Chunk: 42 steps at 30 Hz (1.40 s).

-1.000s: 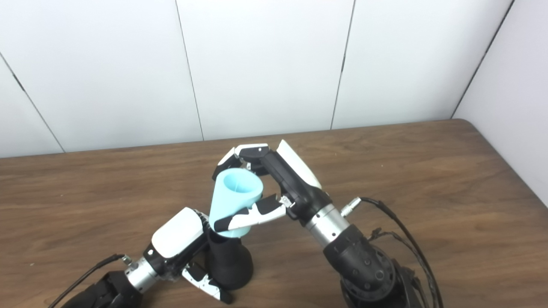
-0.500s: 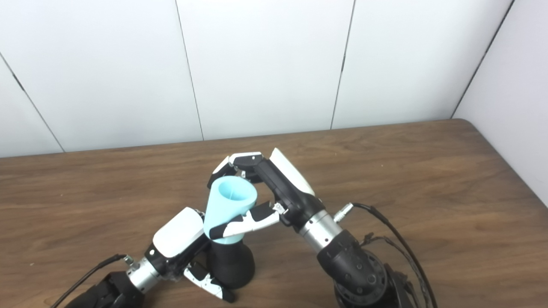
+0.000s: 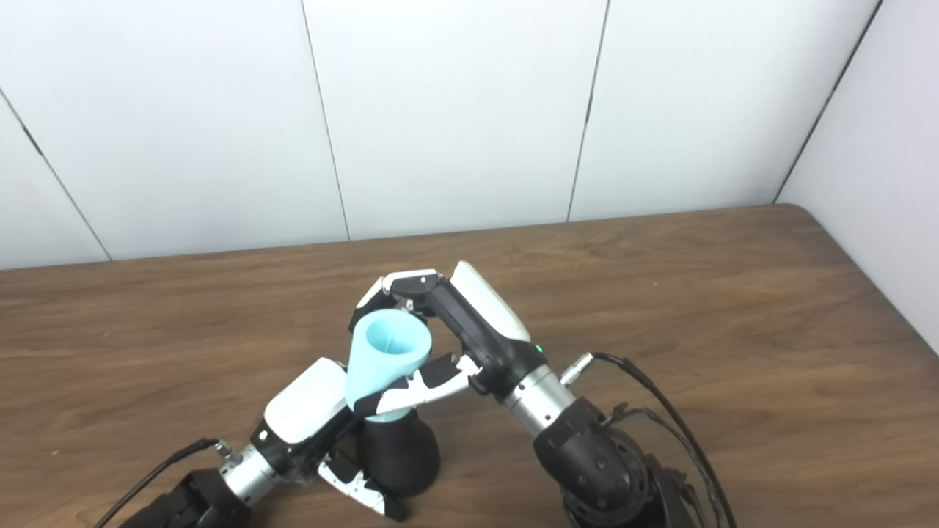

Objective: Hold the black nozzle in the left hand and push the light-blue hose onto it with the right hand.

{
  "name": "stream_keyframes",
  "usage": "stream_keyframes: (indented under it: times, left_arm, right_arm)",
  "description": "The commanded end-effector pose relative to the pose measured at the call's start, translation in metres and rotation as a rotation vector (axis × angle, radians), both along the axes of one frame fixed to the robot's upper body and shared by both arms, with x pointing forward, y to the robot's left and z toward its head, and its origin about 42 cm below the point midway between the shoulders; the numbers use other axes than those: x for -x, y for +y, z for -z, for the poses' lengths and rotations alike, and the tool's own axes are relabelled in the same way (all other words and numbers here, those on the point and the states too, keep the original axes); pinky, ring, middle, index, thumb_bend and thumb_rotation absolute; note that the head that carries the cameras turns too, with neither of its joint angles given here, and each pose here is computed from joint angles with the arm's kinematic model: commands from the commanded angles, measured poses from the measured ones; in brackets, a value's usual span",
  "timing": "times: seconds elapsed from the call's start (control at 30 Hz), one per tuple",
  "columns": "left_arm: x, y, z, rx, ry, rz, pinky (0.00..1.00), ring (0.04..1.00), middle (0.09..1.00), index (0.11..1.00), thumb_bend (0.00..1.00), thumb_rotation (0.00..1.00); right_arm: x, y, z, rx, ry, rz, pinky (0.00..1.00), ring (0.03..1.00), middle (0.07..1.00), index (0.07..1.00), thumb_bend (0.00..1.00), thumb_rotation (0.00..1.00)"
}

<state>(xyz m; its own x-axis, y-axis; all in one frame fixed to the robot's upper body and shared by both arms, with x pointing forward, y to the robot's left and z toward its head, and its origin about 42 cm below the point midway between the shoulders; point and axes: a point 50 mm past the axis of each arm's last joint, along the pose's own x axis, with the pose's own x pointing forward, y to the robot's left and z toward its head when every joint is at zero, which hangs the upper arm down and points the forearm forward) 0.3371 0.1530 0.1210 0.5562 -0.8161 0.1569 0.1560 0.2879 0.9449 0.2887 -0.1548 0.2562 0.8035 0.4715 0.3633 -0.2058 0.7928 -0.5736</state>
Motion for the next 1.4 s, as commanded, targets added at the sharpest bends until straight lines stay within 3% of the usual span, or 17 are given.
stream_keyframes:
  times: [0.0,0.13,0.53,0.77,0.8,0.9,1.37]
  left_arm:
    - [0.020,-0.004,0.023,-0.065,0.074,0.043,0.11,0.165,0.471,0.482,0.53,0.00]
    - [0.020,-0.003,0.022,-0.068,0.075,0.043,0.11,0.162,0.471,0.482,0.53,0.00]
    - [0.020,-0.002,0.023,-0.067,0.091,0.042,0.10,0.149,0.471,0.482,0.53,0.00]
    - [0.019,-0.002,0.024,-0.074,0.088,0.042,0.11,0.160,0.471,0.483,0.53,0.00]
    - [0.019,-0.002,0.023,-0.075,0.088,0.043,0.10,0.148,0.308,0.483,0.52,0.03]
    - [0.019,-0.002,0.023,-0.080,0.088,0.043,0.09,0.139,0.207,0.483,0.52,0.04]
    - [0.018,-0.003,0.023,-0.083,0.086,0.044,0.10,0.149,0.214,0.483,0.52,0.04]
  right_arm:
    - [0.000,0.004,-0.016,-0.003,-0.118,-0.008,0.14,0.222,0.467,0.506,0.52,0.00]
    - [-0.001,0.004,-0.014,0.026,-0.150,-0.001,0.12,0.191,0.445,0.526,0.52,0.00]
    - [0.003,0.005,-0.016,0.108,-0.241,0.005,0.15,0.220,0.424,0.534,0.52,0.00]
    - [0.006,0.003,-0.023,0.159,-0.220,-0.002,0.12,0.177,0.472,0.483,0.53,0.00]
    - [0.007,0.004,-0.025,0.174,-0.215,0.001,0.11,0.172,0.473,0.483,0.53,0.00]
    - [0.009,0.004,-0.030,0.214,-0.197,0.010,0.09,0.149,0.466,0.487,0.53,0.00]
    - [0.012,0.006,-0.040,0.274,-0.150,0.038,0.07,0.128,0.470,0.481,0.53,0.00]
